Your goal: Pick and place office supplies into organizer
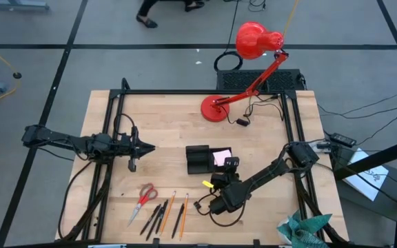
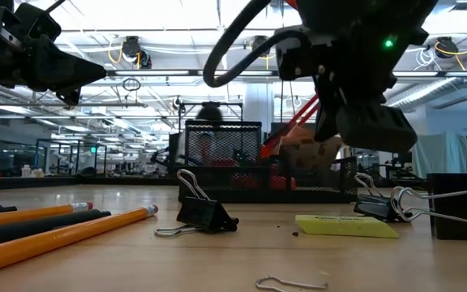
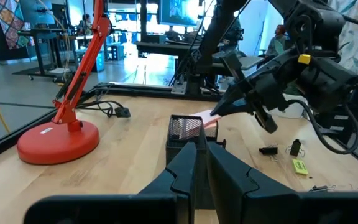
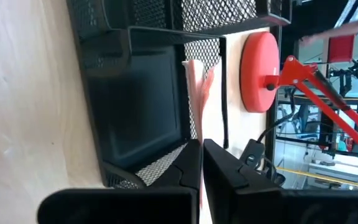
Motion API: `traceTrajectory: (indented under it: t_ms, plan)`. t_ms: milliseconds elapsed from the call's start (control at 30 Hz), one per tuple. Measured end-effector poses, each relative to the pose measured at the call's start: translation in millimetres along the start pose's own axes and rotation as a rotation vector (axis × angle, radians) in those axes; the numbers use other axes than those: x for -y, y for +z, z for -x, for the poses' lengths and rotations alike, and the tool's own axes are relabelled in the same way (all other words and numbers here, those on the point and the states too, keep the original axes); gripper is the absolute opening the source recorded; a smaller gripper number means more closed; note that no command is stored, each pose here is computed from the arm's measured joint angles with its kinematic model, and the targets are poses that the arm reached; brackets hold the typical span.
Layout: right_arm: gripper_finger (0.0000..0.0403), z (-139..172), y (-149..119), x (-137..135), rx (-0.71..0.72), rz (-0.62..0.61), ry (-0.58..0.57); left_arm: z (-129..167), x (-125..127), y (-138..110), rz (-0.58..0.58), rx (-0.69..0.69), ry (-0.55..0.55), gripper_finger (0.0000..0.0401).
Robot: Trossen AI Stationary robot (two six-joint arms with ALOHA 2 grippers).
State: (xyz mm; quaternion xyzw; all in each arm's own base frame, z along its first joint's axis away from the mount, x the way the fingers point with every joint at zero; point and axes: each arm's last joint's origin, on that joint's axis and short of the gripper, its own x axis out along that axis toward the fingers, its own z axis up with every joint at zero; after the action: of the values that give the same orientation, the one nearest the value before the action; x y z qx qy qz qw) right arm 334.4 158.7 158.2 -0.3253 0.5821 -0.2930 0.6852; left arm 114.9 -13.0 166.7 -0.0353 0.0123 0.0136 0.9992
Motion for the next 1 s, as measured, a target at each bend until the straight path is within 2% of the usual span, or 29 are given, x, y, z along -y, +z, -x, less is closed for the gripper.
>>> traceTrajectory:
  t_ms: [633,1000]
  plan:
    - [0.0,-0.1,5.3,-5.3,0.03,-0.041,0.055,0.0,0.1,-0.1,0.002,-0.001,-0.001,0.0047]
    - [0.0,-1.5,3.0,-5.1,0.067,-0.029,-0.022,0.0,0.0,0.1,0.002,0.0,-0.001,0.0047]
